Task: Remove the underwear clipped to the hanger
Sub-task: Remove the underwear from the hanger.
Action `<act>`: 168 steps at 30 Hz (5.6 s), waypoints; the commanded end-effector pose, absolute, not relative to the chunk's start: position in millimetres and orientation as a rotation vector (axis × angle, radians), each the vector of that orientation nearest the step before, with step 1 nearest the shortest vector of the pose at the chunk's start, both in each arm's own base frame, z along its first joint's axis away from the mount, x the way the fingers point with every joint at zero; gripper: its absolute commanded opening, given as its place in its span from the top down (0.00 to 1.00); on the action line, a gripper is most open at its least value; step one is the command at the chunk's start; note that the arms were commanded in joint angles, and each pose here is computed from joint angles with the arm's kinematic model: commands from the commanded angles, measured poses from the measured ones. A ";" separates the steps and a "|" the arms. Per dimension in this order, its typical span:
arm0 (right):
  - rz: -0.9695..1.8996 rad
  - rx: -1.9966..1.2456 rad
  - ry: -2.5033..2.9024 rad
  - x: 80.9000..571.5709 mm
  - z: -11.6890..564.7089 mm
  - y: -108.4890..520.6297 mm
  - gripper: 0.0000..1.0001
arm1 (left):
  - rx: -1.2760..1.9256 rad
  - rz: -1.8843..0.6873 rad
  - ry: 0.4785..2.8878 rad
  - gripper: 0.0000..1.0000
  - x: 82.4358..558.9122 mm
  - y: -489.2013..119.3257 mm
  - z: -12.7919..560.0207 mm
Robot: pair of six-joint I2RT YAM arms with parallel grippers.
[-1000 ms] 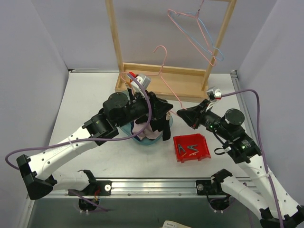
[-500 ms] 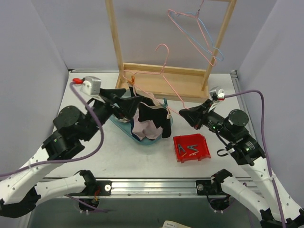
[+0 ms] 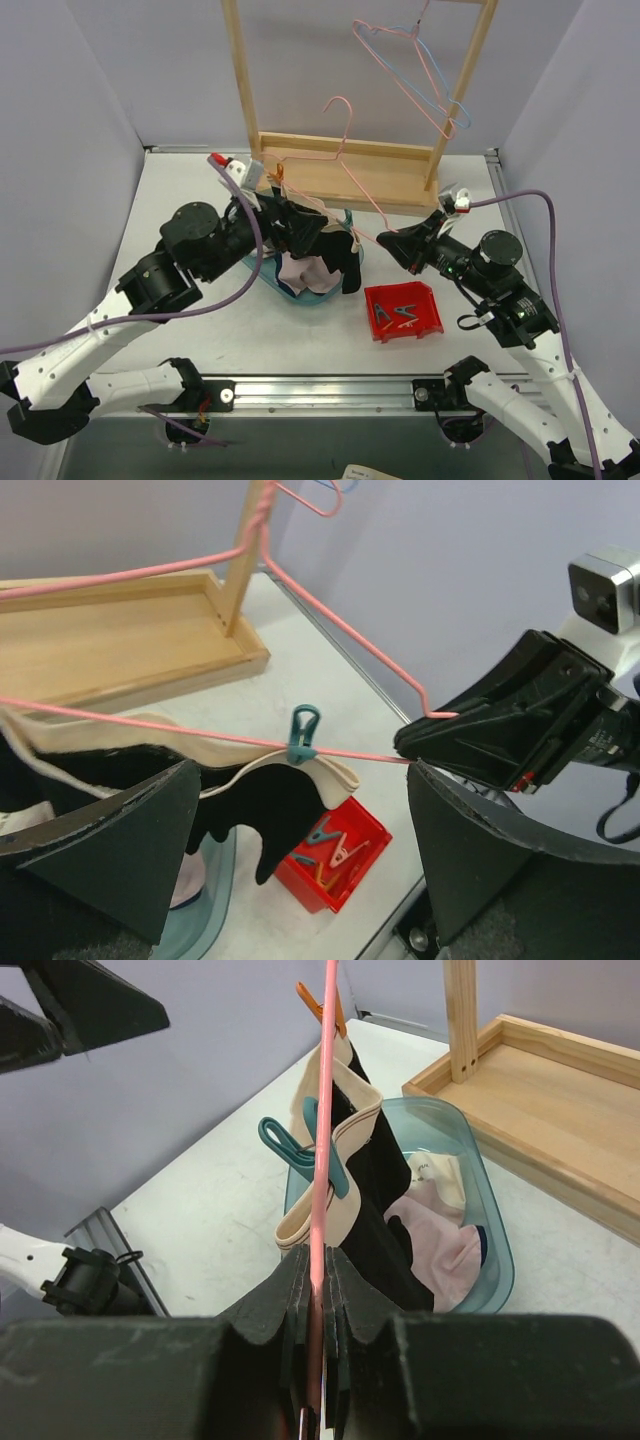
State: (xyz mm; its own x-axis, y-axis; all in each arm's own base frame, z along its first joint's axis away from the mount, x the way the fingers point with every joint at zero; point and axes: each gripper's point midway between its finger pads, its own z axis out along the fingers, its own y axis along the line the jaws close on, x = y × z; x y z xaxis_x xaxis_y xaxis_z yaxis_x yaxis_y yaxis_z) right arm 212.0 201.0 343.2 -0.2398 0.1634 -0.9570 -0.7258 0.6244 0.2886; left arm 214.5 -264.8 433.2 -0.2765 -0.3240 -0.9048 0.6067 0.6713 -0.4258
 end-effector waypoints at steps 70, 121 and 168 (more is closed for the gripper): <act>0.849 -0.500 1.499 218.8 370.5 201.3 1.00 | 0.084 -1.316 2.030 0.06 219.2 -294.5 371.5; 1.174 -0.878 1.544 170.4 348.2 262.8 1.00 | 1.536 -0.350 1.104 0.06 158.6 -253.0 334.0; 1.146 -0.846 1.536 173.0 353.3 258.9 1.00 | 1.527 -0.058 1.137 0.97 188.8 -247.1 322.5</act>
